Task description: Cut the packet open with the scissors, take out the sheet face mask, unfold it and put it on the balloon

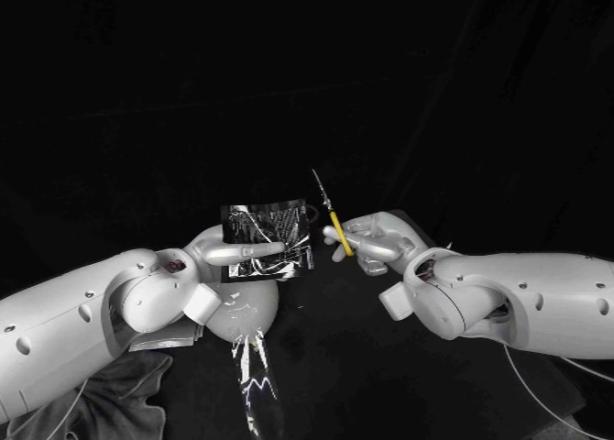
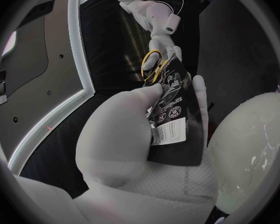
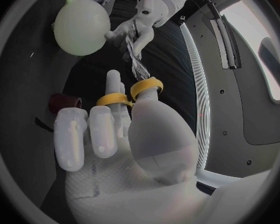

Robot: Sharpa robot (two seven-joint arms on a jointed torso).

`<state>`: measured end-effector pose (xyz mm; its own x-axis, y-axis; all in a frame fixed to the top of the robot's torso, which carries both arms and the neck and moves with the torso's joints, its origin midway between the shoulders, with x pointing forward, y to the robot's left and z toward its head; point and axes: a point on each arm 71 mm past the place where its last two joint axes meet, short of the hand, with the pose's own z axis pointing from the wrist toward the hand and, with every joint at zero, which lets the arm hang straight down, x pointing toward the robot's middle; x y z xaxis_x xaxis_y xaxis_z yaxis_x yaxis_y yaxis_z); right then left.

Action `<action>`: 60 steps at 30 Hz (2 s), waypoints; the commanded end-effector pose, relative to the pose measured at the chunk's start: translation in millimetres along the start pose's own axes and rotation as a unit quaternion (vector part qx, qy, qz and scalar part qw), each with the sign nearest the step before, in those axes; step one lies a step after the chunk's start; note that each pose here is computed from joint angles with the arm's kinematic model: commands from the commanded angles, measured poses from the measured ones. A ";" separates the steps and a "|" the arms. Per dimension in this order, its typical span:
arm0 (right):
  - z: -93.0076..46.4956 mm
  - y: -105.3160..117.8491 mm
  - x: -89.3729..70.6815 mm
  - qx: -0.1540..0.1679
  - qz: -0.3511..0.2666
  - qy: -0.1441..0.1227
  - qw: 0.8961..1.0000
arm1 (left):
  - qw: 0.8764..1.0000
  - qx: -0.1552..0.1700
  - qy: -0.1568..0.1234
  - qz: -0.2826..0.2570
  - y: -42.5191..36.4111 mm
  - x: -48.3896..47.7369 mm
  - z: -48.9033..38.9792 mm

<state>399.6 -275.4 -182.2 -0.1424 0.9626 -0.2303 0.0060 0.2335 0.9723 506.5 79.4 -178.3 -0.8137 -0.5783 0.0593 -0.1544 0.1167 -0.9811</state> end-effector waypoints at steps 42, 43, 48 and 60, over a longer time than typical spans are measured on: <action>7.6 -27.6 -34.9 0.028 0.009 -0.066 0.997 | 0.970 0.156 -0.145 -0.115 1.3 -53.6 -142.2; 7.9 -27.9 -34.7 0.028 0.009 -0.066 0.997 | 0.969 0.156 -0.151 -0.115 2.7 -55.2 -146.6; 9.3 -30.8 -31.4 0.029 0.010 -0.061 0.998 | 0.962 0.156 -0.195 -0.109 17.1 -67.6 -177.3; 10.5 -34.4 -28.1 0.030 0.013 -0.054 0.998 | 0.948 0.124 -0.273 -0.103 76.1 -82.1 -221.9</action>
<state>413.6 -311.3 -210.5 -0.0106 0.9754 -0.2202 0.0896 0.2203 0.9713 437.7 311.7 -217.7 -0.3821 -0.8930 0.2378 -0.1450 -0.1963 -0.9698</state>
